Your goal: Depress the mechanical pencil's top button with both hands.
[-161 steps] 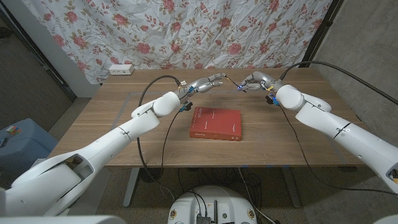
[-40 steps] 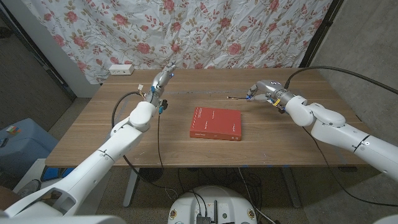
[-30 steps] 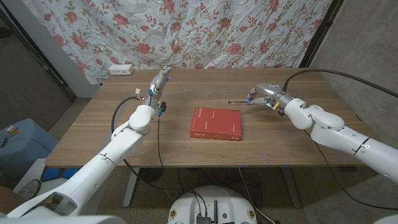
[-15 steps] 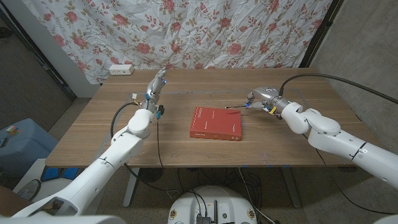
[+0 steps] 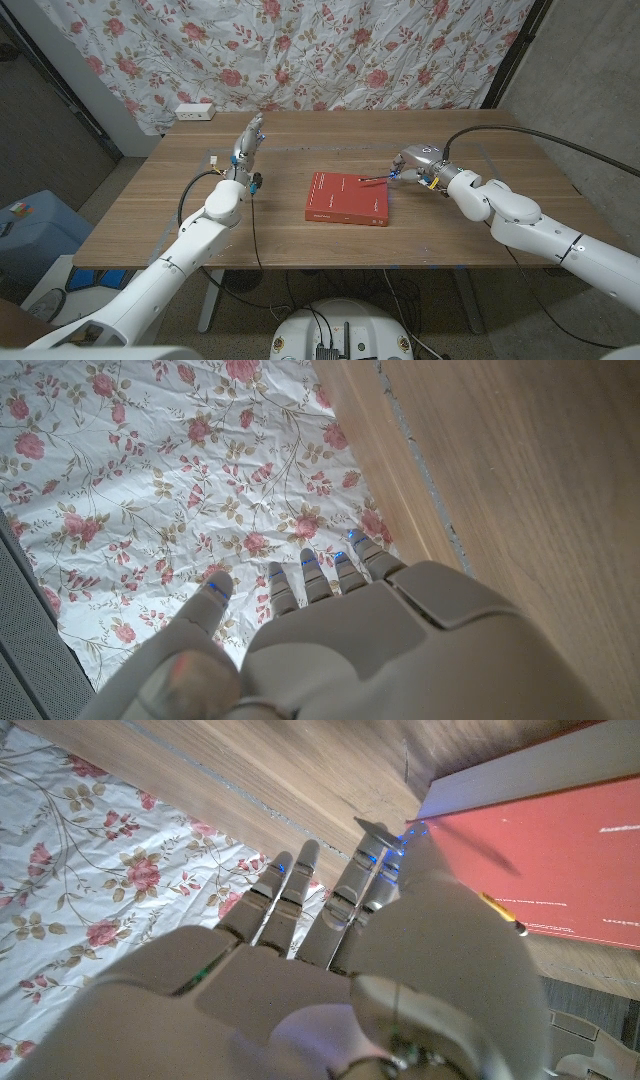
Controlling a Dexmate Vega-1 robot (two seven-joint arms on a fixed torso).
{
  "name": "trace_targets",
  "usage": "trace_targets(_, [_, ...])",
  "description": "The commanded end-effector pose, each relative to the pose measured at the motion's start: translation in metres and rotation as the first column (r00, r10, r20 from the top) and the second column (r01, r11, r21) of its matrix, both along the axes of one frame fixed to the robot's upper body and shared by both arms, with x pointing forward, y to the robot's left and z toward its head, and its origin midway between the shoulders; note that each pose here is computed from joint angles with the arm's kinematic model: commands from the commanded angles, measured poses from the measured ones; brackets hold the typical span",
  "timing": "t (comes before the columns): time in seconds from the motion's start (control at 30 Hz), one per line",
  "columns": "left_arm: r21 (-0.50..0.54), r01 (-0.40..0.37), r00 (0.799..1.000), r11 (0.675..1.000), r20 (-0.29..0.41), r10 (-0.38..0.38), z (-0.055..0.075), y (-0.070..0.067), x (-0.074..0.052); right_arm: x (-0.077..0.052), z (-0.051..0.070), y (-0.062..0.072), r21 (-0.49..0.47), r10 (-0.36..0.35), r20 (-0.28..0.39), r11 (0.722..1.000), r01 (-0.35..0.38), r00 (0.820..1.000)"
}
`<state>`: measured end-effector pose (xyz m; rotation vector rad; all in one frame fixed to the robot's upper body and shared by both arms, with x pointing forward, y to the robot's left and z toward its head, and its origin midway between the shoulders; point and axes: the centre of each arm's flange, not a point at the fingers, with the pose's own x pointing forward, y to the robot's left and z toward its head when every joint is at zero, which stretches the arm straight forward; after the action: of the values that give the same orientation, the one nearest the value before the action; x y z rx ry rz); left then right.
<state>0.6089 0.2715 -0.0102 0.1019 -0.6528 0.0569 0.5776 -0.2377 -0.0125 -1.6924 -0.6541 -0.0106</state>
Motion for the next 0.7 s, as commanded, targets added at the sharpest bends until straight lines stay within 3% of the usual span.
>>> trace_targets(0.03, [-0.038,0.023,1.000,0.999,-0.019,-0.024,-0.012,0.000,0.005,0.002,-0.010,0.004,-0.023,-0.016,0.001,1.000,0.016,1.000])
trace_targets(0.7, [-0.058,0.040,0.998,0.997,-0.044,-0.042,-0.025,-0.003,0.005,0.001,-0.017,0.002,-0.027,-0.028,0.001,0.999,0.028,1.000])
